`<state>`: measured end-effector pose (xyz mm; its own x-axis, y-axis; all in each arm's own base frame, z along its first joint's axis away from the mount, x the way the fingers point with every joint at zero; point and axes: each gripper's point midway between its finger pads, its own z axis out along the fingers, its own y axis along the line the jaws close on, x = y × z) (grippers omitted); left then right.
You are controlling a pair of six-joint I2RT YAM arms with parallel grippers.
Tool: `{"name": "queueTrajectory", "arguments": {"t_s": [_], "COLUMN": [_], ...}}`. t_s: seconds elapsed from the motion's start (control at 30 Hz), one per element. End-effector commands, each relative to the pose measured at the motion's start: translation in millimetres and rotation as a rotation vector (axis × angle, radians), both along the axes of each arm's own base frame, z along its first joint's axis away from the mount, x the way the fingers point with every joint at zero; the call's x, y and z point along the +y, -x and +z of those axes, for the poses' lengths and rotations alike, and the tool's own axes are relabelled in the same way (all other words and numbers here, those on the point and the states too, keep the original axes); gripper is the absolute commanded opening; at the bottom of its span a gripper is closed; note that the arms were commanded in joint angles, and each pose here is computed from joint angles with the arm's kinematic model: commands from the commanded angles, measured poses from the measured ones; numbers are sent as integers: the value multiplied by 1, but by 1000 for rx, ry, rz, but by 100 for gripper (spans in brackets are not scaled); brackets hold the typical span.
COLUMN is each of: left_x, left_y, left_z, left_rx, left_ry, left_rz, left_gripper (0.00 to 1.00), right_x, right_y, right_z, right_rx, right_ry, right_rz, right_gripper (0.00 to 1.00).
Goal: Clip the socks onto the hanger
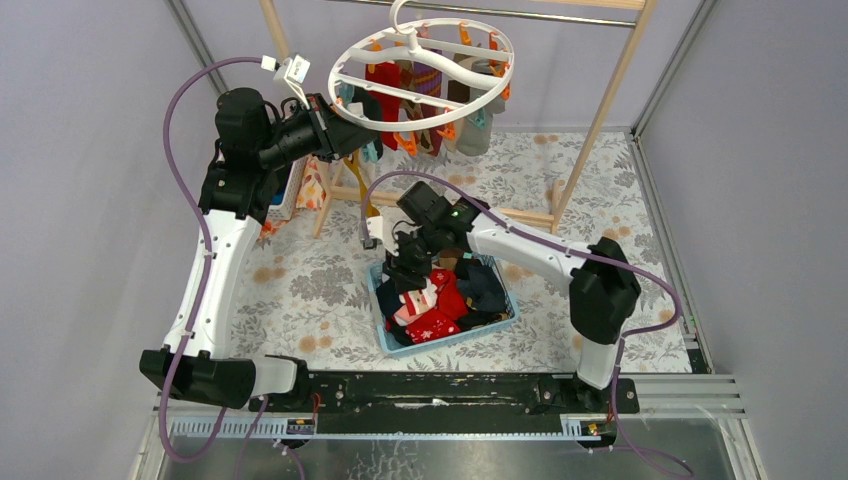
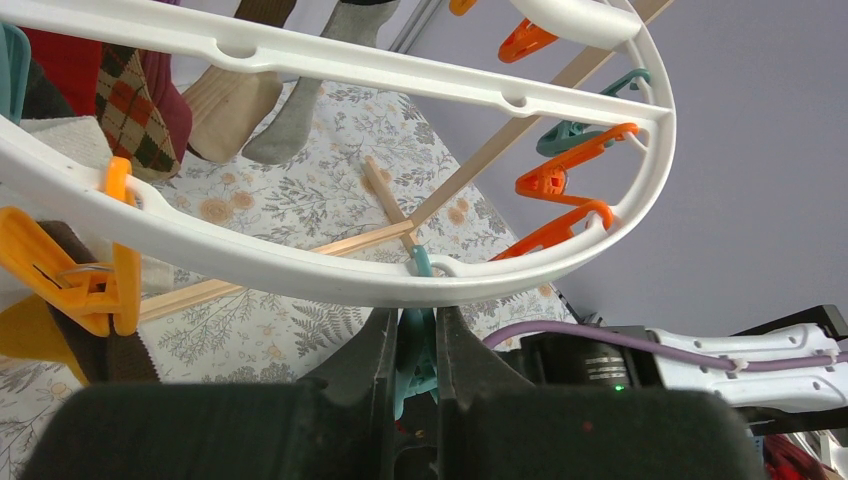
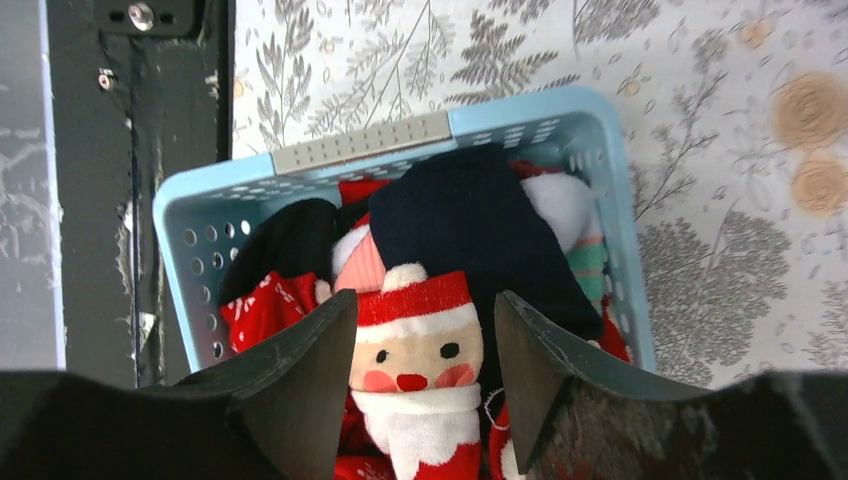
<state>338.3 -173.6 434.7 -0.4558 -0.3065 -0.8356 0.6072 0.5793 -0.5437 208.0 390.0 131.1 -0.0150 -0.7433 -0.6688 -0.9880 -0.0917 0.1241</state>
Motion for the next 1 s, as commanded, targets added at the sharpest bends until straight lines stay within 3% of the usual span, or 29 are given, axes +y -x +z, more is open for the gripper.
{"name": "queueTrajectory", "arguments": {"t_s": [0.0,0.23,0.37,0.5,0.7,0.97], "left_x": [2,3,3,3,3,3], "left_y": [5,5,5,6,7,7], "left_z": [12,11,12,12,14,15], "left_rx": [-53,-56,-58,-59,-67,-61], "left_ry": [-5,-12,-13,-13,-18,-13], "left_rz": [-6,-4,-2,-2,-4,-7], "left_gripper": [0,0,0,0,0,0], "right_x": [-10,-20,-26,-24,-14,4], "right_y": [2,1,6,11,14,18], "right_z": [-4,-9,-10,-3,19,78], "right_rx": [-24,-50,-42,-30,-47,-23], "right_ry": [94,139,155,126,13,-261], "right_rz": [55,50,53,52,38,-39], "right_gripper": [59,54,46,33,1,0]}}
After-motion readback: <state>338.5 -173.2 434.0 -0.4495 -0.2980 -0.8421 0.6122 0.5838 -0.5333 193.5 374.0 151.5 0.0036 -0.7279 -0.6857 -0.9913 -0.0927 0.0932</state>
